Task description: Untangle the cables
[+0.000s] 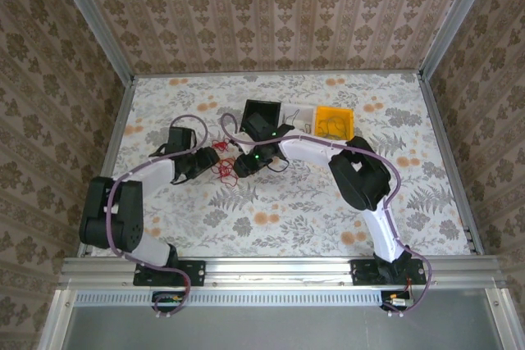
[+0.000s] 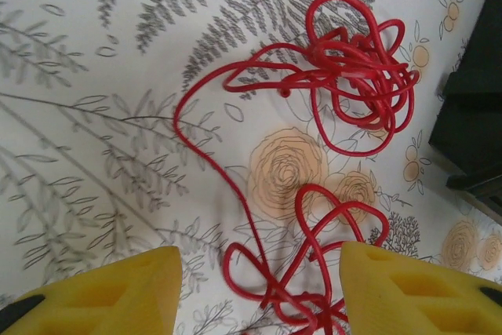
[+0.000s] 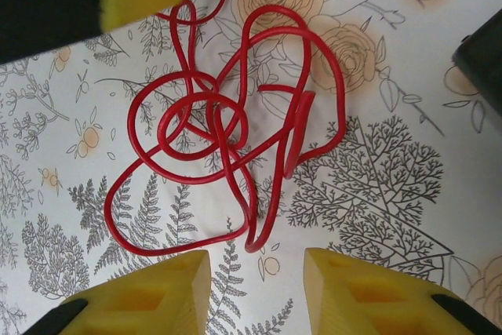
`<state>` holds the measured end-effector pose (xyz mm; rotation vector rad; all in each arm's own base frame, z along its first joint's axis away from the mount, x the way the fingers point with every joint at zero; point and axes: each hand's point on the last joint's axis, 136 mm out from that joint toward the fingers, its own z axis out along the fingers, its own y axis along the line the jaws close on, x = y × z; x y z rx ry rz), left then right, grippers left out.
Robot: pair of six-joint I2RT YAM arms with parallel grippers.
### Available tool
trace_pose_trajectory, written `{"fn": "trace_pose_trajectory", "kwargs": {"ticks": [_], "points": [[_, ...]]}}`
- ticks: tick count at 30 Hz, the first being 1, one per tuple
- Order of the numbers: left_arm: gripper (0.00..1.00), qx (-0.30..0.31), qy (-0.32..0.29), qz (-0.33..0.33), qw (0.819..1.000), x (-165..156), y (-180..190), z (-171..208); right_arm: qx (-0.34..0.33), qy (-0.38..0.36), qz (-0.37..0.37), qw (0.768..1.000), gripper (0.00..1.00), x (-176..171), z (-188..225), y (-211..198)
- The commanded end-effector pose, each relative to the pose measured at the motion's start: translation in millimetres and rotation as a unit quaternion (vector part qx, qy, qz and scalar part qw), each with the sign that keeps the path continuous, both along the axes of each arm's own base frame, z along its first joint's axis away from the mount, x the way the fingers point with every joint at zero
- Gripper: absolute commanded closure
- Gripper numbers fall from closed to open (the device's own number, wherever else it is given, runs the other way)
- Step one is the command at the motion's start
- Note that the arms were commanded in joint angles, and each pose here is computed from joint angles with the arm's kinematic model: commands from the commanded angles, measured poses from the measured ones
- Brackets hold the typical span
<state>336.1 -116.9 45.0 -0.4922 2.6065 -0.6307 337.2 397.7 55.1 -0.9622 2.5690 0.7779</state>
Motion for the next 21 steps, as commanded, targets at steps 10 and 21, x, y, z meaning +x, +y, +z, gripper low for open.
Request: {"fn": "trace_pose_trajectory", "kwargs": {"ticks": [10,21], "points": [[0.59,-0.008,0.005,-0.034,0.999,13,-23,-5,0.014,0.042,0.014,0.999,0.67,-7,-15,14],[0.77,0.008,0.035,-0.031,0.999,15,-20,-28,0.038,0.018,0.028,0.999,0.96,-13,17,3]]}}
